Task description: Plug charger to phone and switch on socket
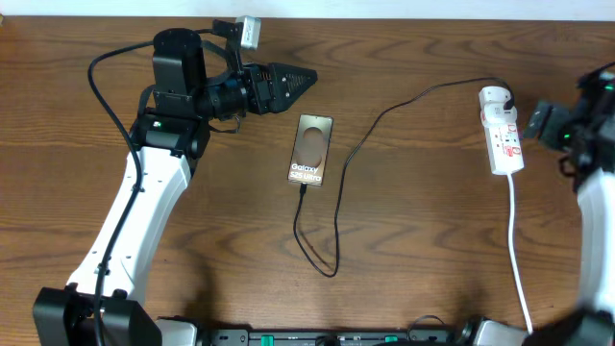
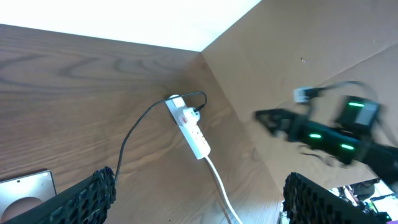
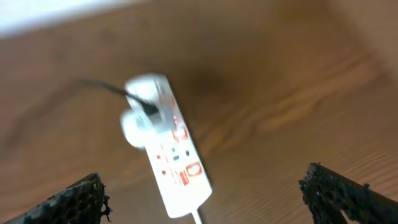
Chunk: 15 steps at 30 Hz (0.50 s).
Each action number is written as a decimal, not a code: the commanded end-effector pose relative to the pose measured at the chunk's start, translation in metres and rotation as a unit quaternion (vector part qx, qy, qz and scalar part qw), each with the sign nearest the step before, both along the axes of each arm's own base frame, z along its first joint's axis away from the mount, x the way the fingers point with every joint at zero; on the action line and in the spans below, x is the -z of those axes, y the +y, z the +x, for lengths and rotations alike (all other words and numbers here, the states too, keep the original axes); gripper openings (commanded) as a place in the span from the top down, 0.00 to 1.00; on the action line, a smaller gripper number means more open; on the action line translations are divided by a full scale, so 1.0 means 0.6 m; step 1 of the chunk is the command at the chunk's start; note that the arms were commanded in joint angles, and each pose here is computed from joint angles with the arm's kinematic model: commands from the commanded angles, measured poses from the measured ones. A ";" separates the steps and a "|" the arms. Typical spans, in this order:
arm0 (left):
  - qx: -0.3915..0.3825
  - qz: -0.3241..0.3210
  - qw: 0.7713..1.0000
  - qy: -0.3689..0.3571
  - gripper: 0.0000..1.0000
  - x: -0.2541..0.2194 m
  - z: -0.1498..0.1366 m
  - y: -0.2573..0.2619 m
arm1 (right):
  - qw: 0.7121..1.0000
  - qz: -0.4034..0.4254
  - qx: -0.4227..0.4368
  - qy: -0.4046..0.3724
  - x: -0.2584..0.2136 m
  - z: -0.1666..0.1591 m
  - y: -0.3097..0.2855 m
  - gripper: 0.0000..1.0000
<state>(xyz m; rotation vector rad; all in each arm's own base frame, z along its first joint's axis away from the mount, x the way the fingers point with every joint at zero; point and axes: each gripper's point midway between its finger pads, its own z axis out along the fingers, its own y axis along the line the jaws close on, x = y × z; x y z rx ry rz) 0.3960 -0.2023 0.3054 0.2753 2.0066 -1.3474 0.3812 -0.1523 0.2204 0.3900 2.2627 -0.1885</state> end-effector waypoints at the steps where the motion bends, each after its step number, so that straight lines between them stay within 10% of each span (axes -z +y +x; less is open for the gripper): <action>1: -0.003 -0.003 1.000 -0.012 0.13 -0.018 -0.002 0.003 | 0.997 -0.027 -0.024 -0.061 -0.087 -0.017 0.035 0.01; 15: -0.003 -0.003 1.000 -0.012 0.13 -0.018 -0.002 0.003 | 0.981 -0.007 -0.191 -0.020 0.007 -0.061 0.252 0.01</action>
